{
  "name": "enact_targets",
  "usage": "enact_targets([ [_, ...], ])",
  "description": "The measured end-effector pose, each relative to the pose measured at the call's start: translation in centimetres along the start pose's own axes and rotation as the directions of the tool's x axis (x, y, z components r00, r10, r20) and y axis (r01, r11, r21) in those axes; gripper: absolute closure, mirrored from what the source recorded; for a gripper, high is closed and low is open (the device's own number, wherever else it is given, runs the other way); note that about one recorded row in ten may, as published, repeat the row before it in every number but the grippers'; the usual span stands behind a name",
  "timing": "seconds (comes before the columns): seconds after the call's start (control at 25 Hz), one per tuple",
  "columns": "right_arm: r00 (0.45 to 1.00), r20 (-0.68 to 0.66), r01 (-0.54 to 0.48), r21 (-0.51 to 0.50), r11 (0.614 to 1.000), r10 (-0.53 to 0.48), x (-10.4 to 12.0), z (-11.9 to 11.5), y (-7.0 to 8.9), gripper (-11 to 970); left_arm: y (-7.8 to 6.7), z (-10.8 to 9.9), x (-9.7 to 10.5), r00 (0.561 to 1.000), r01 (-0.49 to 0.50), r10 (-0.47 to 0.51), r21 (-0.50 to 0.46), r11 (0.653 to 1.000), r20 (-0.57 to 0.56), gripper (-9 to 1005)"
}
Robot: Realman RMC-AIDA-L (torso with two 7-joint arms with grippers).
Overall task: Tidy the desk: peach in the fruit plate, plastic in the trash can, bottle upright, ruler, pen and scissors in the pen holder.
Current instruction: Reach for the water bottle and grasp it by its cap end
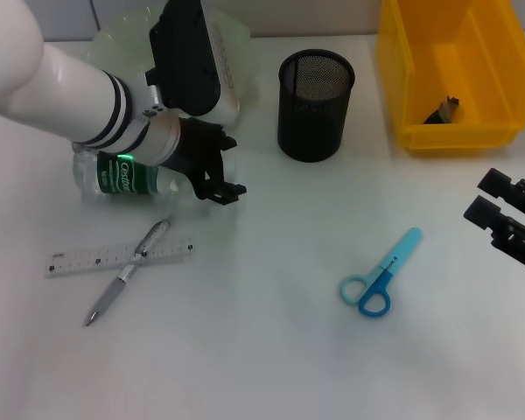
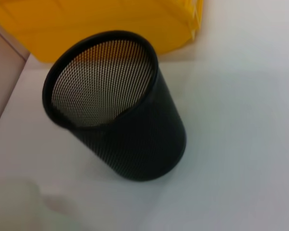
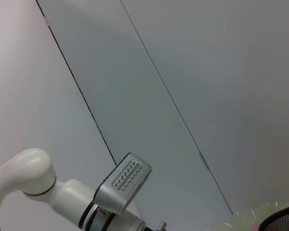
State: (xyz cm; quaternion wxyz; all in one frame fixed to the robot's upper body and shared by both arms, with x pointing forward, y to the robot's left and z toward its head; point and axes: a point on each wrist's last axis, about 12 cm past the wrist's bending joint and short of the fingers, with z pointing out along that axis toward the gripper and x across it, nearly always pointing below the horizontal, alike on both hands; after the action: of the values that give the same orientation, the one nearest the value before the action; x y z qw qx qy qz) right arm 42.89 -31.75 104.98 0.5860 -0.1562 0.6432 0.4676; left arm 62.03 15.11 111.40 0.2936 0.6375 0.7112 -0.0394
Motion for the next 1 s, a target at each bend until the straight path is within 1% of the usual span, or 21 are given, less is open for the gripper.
enact_targets([
  [0.08, 1.0, 0.0, 0.0, -0.001, 1.0, 0.0, -0.03, 0.05, -0.02, 263, 0.06, 0.02, -0.09, 1.0, -0.001, 0.001, 0.001, 1.0, -0.024, 212],
  [0.2, 1.0, -0.003, 0.001, 0.0, 1.0, -0.001, -0.03, 0.12, -0.09, 263, -0.05, 0.13, -0.22, 0.999, 0.0, 0.001, 0.008, 1.0, -0.047, 337],
  [1.0, 1.0, -0.007, 0.002, -0.003, 1.0, -0.002, -0.03, 0.39, -0.17, 262, 0.2, 0.15, -0.43, 0.998, 0.004, -0.004, -0.002, 1.0, -0.06, 355],
])
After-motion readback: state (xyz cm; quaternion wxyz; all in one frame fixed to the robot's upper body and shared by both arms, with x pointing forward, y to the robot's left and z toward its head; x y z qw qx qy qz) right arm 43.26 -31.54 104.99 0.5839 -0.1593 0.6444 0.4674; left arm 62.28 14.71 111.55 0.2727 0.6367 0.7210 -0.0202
